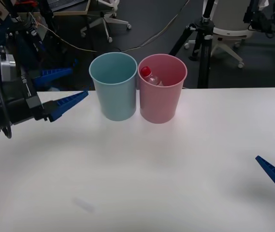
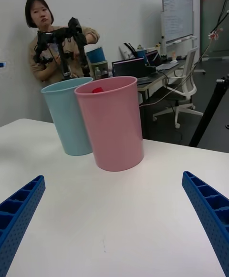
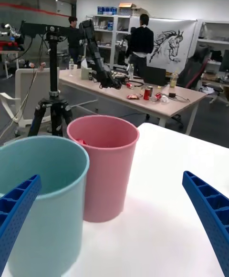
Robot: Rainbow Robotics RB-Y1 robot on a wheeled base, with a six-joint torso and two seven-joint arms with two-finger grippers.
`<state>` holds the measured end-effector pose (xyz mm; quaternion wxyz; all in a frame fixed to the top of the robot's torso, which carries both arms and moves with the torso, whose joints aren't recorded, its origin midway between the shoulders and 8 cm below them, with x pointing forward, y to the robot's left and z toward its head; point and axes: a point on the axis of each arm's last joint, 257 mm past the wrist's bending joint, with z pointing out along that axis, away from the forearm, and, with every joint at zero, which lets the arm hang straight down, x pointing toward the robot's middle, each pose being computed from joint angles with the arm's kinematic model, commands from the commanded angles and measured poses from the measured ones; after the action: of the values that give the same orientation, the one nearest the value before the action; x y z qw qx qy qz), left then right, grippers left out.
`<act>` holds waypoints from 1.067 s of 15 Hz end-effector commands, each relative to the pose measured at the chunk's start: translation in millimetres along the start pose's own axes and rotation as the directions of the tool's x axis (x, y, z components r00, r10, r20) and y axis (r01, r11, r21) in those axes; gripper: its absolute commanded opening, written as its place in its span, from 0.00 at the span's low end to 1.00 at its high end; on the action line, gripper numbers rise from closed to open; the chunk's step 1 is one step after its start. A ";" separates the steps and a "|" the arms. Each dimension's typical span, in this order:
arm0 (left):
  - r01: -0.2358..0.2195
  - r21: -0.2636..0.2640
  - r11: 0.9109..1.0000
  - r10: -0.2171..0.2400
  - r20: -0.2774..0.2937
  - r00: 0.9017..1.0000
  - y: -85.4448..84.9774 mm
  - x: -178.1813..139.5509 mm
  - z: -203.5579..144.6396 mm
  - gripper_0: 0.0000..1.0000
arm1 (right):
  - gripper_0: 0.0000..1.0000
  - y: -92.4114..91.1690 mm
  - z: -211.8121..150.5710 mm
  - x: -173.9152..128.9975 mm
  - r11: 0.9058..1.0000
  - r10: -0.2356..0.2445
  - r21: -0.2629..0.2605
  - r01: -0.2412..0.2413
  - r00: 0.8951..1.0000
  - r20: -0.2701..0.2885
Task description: Grasp the object on the table and drop it into the matching bin: aluminum can to the light blue bin, PET bottle to the pink bin.
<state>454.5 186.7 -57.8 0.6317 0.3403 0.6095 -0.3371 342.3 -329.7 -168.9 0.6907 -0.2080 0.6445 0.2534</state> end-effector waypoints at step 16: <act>0.052 -0.392 0.919 -0.062 -0.015 0.998 -54.2 104.8 -146.9 1.00 | 1.00 0.0 0.0 0.0 1.000 0.000 0.000 0.000 1.000 0.000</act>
<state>337.9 278.1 -164.1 0.6700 0.1960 0.6806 -0.2224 342.3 -329.7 -168.9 0.6907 -0.2080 0.6445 0.2534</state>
